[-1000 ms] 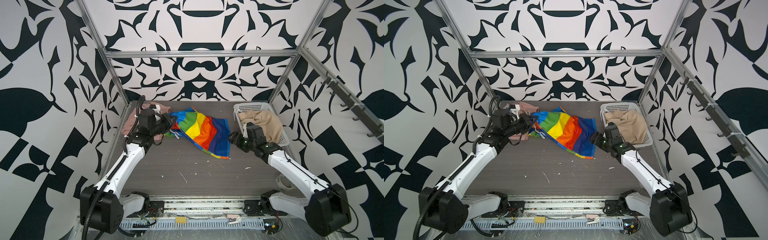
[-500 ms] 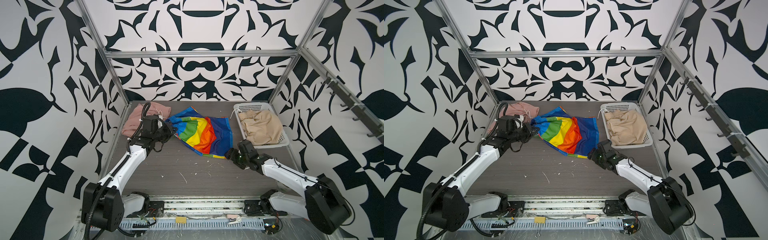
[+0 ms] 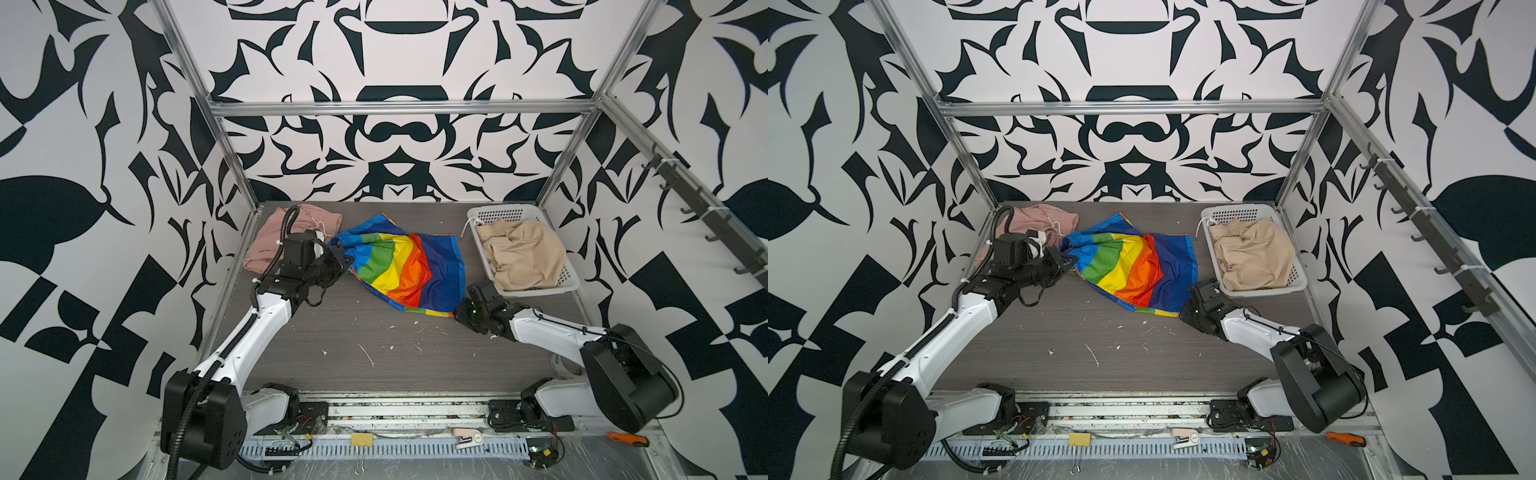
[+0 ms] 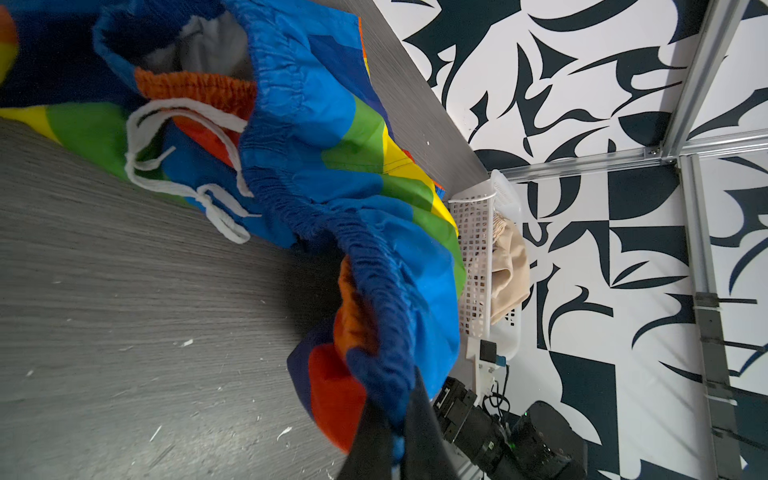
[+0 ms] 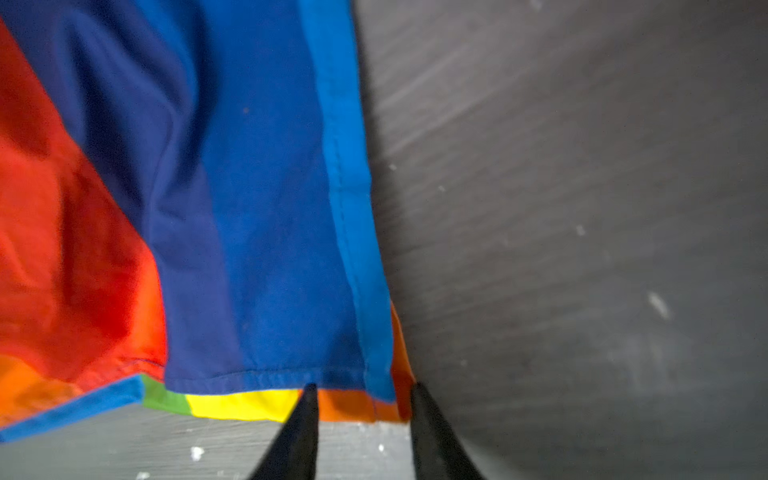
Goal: Fold and stack the shorts
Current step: 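Lift the rainbow shorts high with both grippers, stretching them between the grippers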
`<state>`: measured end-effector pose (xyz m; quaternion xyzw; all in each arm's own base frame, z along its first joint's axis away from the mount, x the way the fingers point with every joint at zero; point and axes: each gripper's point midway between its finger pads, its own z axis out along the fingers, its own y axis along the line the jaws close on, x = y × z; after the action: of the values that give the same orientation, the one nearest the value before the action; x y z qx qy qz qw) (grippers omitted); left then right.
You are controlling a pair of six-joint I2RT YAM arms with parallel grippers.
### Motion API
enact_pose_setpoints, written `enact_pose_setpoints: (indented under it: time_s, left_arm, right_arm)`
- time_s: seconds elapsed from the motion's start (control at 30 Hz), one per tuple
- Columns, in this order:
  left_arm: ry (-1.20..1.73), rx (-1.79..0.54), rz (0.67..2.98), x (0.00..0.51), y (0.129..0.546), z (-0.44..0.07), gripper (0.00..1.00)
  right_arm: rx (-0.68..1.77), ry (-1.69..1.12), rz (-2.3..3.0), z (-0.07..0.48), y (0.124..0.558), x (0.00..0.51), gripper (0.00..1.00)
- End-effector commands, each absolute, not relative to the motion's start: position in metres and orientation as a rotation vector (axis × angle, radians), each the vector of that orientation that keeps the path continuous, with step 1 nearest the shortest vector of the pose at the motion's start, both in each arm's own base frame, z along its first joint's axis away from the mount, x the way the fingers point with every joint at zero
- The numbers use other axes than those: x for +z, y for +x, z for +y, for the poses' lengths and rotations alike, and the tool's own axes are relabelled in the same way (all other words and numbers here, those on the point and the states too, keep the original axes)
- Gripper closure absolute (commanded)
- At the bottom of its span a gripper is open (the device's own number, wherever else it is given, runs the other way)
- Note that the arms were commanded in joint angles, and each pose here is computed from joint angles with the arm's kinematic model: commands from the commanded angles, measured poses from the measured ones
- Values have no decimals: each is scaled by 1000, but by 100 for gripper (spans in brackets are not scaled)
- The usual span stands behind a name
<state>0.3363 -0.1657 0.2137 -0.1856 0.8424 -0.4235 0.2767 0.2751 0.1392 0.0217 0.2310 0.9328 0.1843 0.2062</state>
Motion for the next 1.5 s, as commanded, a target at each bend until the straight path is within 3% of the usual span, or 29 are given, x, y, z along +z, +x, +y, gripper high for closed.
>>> enact_pose_setpoints:
  time_s: [0.0,0.07,0.23,0.57,0.73,0.87,1.0,1.27,1.37,1.47]
  left_arm:
    - [-474,-1130,2263,216,330,-163,100]
    - [-469,-1127,2256,218,329,-162,100]
    - [-432,-1077,2238,229,332,-155,100]
    - [-251,-749,2111,336,390,-119,100]
    - [-151,-629,1983,427,416,-112,100]
    - [-23,-649,1832,500,402,-128,100]
    - [78,-671,1727,554,360,-144,100]
    - [119,-927,1475,647,258,-149,100]
    - [90,-1000,1444,662,243,-147,100]
    - [48,-961,1454,661,248,-140,100]
  right_arm:
    - [463,611,2591,138,285,21,85]
    - [469,606,2583,141,291,23,100]
    - [532,533,2527,158,318,62,100]
    - [621,411,2120,131,415,293,100]
    - [690,391,1963,112,441,388,100]
    - [701,299,1803,104,420,478,100]
    - [720,176,1621,98,366,563,100]
    - [599,83,1365,68,274,667,100]
    - [540,85,1316,58,271,692,100]
    - [557,118,1328,49,306,689,100]
